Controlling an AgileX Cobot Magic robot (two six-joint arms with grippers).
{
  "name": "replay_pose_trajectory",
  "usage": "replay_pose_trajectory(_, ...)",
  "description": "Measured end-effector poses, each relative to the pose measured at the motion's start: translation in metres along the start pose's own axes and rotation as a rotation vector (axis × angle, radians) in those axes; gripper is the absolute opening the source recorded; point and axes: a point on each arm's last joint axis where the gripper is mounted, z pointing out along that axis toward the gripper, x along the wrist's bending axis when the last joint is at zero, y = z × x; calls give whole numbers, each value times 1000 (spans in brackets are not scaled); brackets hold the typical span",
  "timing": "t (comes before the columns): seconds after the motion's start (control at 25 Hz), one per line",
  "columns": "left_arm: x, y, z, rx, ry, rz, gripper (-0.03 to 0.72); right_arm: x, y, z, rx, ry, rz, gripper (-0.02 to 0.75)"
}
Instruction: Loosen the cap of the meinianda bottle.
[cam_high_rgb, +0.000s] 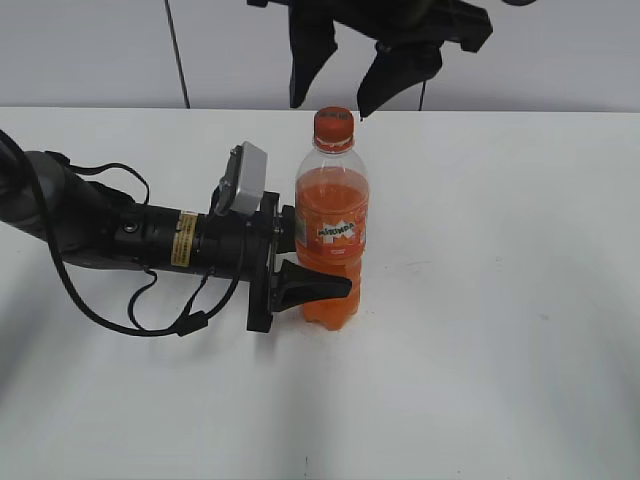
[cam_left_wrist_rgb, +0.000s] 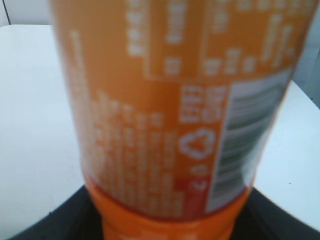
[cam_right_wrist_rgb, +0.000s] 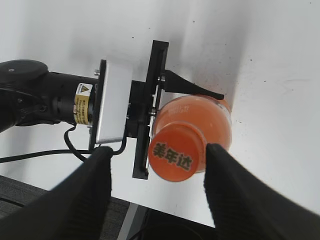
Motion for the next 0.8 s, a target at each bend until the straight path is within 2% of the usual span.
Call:
replay_pose_trajectory(0.44, 0, 0, 0, 0, 0, -2, 395, -4, 4, 24, 29, -58, 6, 440)
replay_pose_trajectory(0.8, 0, 0, 0, 0, 0, -3, 395, -5, 5, 31, 45, -67, 8, 435)
